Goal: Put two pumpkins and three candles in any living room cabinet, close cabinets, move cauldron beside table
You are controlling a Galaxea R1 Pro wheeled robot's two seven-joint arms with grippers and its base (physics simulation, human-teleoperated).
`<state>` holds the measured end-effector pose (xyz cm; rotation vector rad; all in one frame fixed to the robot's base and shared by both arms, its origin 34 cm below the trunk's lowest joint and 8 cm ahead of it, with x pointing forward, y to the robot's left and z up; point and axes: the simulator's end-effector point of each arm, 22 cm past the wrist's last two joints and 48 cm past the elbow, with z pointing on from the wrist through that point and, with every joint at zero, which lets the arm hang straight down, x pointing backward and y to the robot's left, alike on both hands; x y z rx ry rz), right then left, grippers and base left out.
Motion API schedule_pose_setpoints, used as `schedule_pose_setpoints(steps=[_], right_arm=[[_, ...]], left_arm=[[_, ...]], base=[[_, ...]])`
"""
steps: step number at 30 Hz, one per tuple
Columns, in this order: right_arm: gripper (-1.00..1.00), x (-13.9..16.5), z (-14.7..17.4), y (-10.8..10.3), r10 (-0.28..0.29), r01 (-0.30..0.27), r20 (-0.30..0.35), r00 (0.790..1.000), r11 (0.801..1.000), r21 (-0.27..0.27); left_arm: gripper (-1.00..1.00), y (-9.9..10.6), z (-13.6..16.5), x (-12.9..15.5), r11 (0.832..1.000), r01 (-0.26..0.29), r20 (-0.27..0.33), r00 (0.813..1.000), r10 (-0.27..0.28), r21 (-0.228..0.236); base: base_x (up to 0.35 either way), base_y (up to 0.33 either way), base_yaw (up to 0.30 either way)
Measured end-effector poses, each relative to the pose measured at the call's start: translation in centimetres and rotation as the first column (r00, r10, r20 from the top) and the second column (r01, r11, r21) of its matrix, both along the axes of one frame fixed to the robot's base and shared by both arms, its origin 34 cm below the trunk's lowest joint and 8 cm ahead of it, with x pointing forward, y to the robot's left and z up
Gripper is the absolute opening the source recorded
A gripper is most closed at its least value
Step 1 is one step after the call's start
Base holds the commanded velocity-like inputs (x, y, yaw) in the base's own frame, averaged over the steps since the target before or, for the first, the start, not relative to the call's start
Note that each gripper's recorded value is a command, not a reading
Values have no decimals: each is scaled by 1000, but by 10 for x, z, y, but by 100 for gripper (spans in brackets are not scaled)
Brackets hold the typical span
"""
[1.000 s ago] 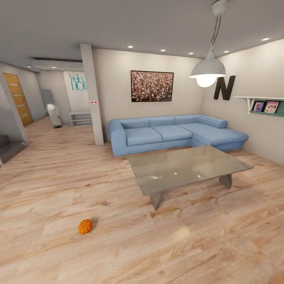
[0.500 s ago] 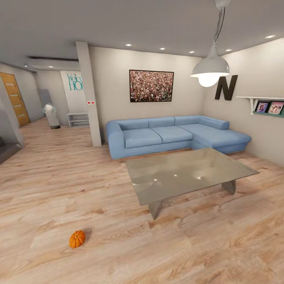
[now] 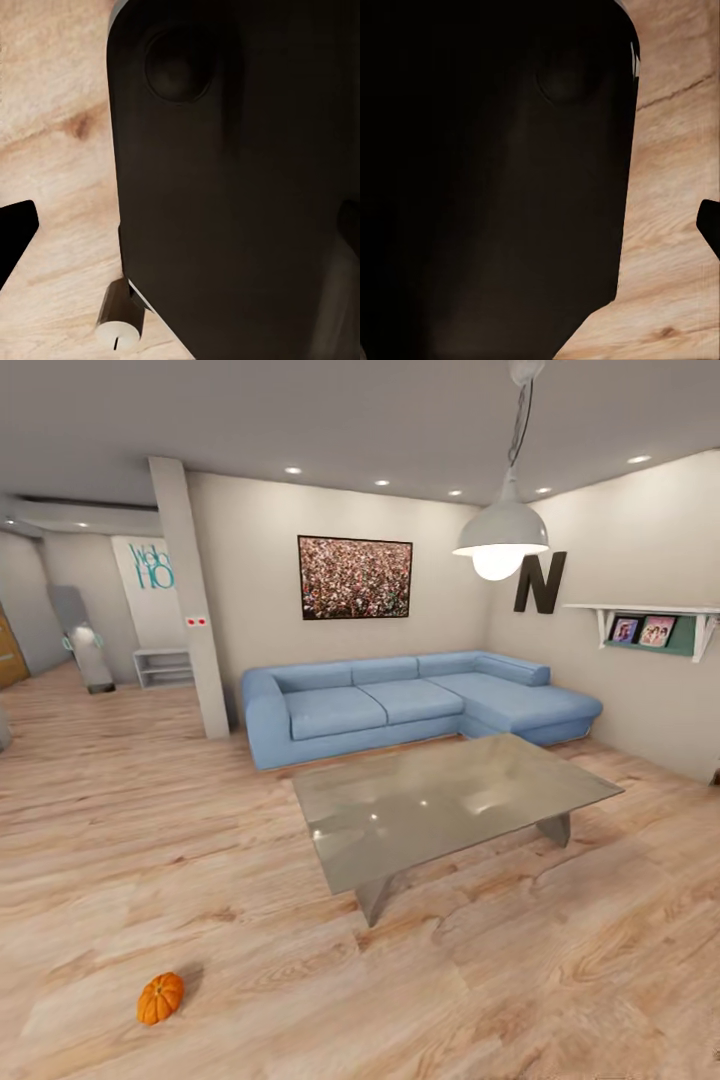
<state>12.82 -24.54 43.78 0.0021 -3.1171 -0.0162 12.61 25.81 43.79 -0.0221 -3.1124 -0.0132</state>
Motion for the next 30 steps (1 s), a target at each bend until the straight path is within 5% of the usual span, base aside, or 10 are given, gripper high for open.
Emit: schedule_pose_setpoints(steps=[16, 30], right_arm=[[100, 0, 0, 0, 0, 0, 0, 1000, 1000, 0], [100, 0, 0, 0, 0, 0, 1, 1000, 1000, 0]], left_arm=[[100, -1, 0, 0, 1000, 0, 0, 1000, 0, -1], [100, 0, 0, 0, 1000, 0, 0, 1000, 0, 0]], base=[[270, 0, -155], [136, 23, -279]])
